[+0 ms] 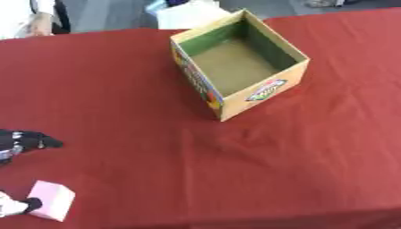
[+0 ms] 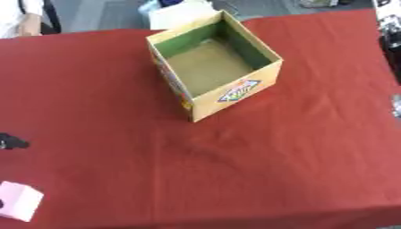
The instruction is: Pick up objects on the table and place them in the box.
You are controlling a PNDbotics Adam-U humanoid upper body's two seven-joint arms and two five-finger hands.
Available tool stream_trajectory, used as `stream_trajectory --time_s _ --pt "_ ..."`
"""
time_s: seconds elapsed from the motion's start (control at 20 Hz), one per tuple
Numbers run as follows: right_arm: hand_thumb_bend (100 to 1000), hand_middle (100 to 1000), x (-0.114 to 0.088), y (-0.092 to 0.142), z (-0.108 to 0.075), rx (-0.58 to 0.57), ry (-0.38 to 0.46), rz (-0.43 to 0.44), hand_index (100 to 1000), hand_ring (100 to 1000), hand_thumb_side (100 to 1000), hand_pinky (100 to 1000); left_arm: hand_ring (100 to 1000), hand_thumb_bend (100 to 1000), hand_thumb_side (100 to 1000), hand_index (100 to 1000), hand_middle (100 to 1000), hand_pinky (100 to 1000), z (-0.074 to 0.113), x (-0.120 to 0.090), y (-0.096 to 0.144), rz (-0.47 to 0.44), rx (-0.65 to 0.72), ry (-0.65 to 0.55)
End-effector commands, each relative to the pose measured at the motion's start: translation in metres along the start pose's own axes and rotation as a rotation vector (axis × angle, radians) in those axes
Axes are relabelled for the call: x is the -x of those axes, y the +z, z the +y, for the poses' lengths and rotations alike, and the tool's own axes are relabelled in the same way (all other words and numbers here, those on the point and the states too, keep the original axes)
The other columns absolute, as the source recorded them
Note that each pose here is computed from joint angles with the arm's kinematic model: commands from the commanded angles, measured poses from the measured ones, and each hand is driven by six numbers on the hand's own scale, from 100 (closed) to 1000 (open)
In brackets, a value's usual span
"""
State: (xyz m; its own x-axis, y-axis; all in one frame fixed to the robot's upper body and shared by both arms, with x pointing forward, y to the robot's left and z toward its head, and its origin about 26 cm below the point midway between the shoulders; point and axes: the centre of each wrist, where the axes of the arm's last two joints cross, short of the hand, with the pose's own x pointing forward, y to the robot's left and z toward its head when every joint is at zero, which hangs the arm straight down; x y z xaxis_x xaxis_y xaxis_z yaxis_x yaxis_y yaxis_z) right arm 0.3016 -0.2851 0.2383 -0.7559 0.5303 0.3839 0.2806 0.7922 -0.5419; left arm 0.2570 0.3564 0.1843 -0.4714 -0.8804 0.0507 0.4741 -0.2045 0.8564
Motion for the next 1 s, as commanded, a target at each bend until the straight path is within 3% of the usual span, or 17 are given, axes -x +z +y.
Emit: stream_trajectory --time_s 0.05,0.4,0.8,1.0 --pt "100 726 -0.004 -0.003 -0.008 0.001 0.022 -0.021 790 768 1000 850 893 507 401 999 900 877 0.007 0.002 0.008 0.007 0.034 -0.055" --pt "100 726 -0.004 -0.003 -0.007 0.002 0.020 -0.020 790 768 1000 850 896 512 389 1000 908 882 -0.004 0.000 0.006 0.027 0.132 -0.076" --pt "100 726 -0.005 -0.004 -0.005 -0.002 0.010 -0.023 790 768 1000 851 894 496 370 995 904 876 -0.007 -0.005 -0.001 0.025 0.136 -0.073" --pt "100 726 -0.005 -0.004 -0.005 -0.002 0.006 -0.024 790 769 1000 851 886 431 336 970 884 864 -0.009 -0.009 -0.005 0.007 0.165 -0.062"
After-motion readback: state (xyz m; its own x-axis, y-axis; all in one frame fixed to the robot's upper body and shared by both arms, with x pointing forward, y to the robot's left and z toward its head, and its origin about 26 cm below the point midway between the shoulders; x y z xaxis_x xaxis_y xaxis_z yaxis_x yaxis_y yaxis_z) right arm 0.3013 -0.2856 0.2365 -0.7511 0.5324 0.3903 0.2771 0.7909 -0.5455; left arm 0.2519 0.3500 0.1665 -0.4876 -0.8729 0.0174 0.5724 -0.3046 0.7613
